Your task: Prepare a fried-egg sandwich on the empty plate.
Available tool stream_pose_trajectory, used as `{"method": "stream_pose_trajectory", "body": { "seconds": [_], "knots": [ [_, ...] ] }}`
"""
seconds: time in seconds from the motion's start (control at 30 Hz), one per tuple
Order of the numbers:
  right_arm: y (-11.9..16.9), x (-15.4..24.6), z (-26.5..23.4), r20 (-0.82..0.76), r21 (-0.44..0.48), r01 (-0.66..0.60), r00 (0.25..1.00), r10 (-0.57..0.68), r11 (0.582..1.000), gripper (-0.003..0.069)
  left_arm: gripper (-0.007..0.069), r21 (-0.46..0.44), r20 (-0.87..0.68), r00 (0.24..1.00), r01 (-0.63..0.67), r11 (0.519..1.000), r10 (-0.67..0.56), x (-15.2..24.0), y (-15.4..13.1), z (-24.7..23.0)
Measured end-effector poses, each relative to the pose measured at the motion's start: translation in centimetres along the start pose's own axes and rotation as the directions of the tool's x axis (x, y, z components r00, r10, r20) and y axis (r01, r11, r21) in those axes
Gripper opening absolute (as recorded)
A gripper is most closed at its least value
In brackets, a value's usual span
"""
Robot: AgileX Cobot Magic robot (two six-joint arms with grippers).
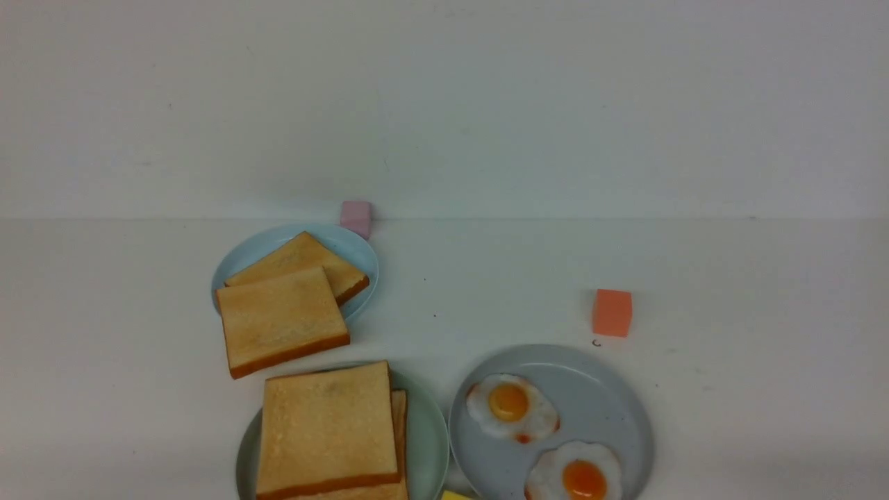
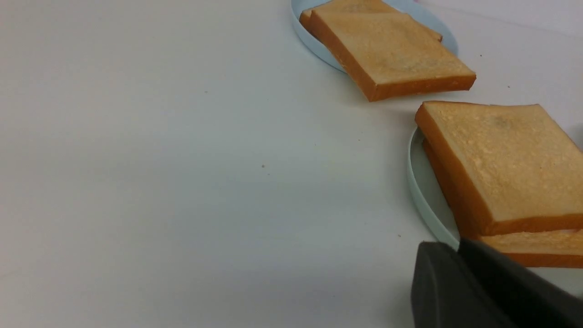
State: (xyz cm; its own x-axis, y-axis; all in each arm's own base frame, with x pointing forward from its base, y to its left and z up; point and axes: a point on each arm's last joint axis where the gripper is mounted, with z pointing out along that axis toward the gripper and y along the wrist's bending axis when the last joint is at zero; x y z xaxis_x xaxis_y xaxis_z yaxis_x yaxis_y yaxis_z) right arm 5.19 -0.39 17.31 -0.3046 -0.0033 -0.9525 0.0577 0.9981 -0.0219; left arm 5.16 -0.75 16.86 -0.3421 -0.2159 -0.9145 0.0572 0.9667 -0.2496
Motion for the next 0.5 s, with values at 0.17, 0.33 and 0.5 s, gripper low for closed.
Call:
{"method": "stream_pose_trajectory", "body": {
  "seconds": [0.17, 0.33, 0.5],
  "knots": [
    [0.0, 0.0, 0.0, 0.0, 0.0, 0.0, 1.0, 0.0, 1.0, 0.0153, 0.0068, 0.0, 0.0, 1.0, 0.0, 1.0, 0.0, 0.0, 0.0, 0.0],
    [0.0, 0.0, 0.0, 0.0, 0.0, -0.001, 1.0, 0.001, 1.0, 0.0159, 0.007, 0.0, 0.0, 1.0, 0.0, 1.0, 0.0, 0.0, 0.0, 0.0],
    [0.0, 0.0, 0.0, 0.0, 0.0, -0.001, 1.0, 0.001, 1.0, 0.0165, 0.0071, 0.0, 0.0, 1.0, 0.0, 1.0, 0.0, 0.0, 0.0, 0.0]
  ]
}}
